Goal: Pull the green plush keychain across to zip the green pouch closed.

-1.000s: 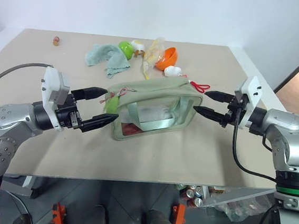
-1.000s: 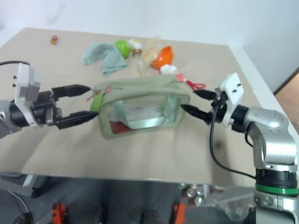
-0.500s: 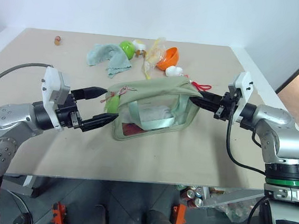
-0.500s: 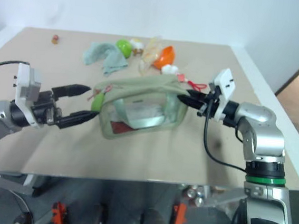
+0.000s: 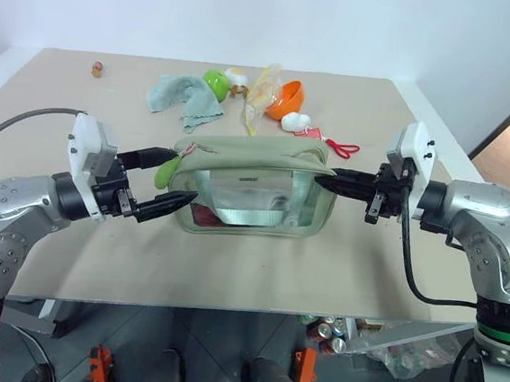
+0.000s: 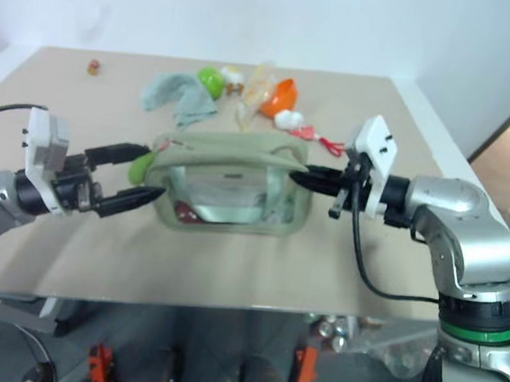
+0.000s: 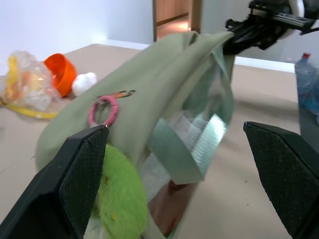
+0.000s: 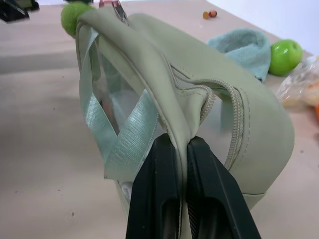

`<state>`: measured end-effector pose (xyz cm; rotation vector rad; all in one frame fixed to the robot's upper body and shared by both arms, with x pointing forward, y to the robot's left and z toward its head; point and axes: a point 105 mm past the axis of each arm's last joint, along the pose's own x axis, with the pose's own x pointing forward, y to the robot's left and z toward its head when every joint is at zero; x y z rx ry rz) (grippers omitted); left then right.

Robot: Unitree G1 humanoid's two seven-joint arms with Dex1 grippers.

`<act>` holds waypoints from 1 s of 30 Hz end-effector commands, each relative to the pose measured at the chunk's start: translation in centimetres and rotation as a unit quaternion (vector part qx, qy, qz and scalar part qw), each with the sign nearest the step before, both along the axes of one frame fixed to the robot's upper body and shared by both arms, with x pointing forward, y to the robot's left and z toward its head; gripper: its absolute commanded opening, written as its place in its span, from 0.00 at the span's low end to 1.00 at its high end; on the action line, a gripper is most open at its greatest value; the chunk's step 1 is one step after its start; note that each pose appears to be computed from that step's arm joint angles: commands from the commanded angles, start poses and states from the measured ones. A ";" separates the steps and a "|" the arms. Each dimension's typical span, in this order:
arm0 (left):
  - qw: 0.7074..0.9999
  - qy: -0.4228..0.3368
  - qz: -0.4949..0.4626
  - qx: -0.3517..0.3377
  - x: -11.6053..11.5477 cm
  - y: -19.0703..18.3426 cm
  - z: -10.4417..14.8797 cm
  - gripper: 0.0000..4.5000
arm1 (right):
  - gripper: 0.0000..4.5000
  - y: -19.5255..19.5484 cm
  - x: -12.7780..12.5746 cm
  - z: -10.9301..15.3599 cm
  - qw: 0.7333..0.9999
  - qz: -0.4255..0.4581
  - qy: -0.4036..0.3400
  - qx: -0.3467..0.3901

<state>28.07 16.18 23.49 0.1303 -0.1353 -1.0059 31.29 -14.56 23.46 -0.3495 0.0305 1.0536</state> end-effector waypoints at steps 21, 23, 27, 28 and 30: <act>0.993 0.017 0.079 -0.082 1.3 1.1 -1.4 0.31 | 0.00 -0.6 0.0 -0.3 1.000 -0.015 -0.024 -0.007; 0.993 0.003 0.071 -0.093 1.1 1.2 -0.2 0.15 | 0.00 -0.7 0.0 -0.4 1.000 -0.016 -0.025 -0.010; 0.995 -0.017 0.022 -0.091 0.6 0.0 2.3 0.01 | 0.00 -0.9 0.0 -0.6 0.999 -0.016 -0.024 -0.017; 0.996 -0.024 0.007 -0.083 0.6 -0.6 2.8 0.01 | 0.00 -1.0 0.0 -0.7 0.999 -0.016 -0.023 -0.019; 0.997 -0.032 -0.016 -0.073 0.5 -1.5 3.5 0.01 | 0.00 -1.0 0.0 -0.7 0.999 -0.016 -0.023 -0.020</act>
